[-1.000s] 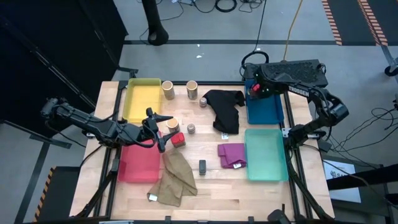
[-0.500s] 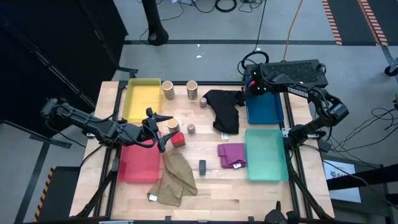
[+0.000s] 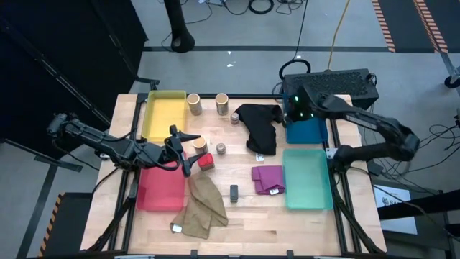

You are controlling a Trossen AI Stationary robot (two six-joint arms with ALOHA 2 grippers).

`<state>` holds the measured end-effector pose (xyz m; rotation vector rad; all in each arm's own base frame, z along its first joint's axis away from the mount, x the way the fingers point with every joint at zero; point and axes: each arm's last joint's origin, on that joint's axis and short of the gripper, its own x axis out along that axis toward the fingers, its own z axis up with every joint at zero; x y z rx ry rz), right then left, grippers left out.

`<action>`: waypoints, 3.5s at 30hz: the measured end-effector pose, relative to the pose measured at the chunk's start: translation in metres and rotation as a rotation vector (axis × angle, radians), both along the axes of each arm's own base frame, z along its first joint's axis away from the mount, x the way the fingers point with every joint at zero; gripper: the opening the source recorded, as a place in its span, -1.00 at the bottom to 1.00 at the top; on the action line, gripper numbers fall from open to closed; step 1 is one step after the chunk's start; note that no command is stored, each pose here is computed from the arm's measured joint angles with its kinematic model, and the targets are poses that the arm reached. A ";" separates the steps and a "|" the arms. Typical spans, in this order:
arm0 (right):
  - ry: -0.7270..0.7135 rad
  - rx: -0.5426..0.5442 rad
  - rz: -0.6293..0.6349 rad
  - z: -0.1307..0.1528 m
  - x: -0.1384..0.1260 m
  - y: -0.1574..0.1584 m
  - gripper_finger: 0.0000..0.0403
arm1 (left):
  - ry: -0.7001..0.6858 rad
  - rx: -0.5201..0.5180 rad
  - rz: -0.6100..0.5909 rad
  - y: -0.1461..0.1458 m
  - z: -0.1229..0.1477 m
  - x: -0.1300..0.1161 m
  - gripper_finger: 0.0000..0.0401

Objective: Sort spices by type
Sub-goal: Put the bottom red seasoning can into the dark blue bin, then put the bottom gold seasoning bottle into the red bin

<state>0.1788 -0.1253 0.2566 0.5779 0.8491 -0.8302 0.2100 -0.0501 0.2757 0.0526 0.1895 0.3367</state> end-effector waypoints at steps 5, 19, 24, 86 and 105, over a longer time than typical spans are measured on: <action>-0.131 -0.095 0.132 0.018 0.003 0.059 -1.00 | -0.013 -0.074 -0.062 -0.002 0.000 0.001 0.55; -0.003 -0.191 -0.357 0.000 0.004 0.031 -1.00 | -0.046 -0.123 -0.045 -0.002 0.001 0.001 0.55; 0.106 -0.121 -0.403 -0.003 0.006 -0.020 -1.00 | -0.035 -0.085 -0.040 -0.001 0.001 0.001 0.55; -0.383 -0.335 0.580 0.035 0.030 0.173 -1.00 | -0.073 -0.153 -0.125 -0.058 0.026 0.044 0.55; -0.404 -0.361 0.688 0.039 0.025 0.188 -1.00 | 0.643 -0.329 0.053 0.013 0.038 0.041 0.55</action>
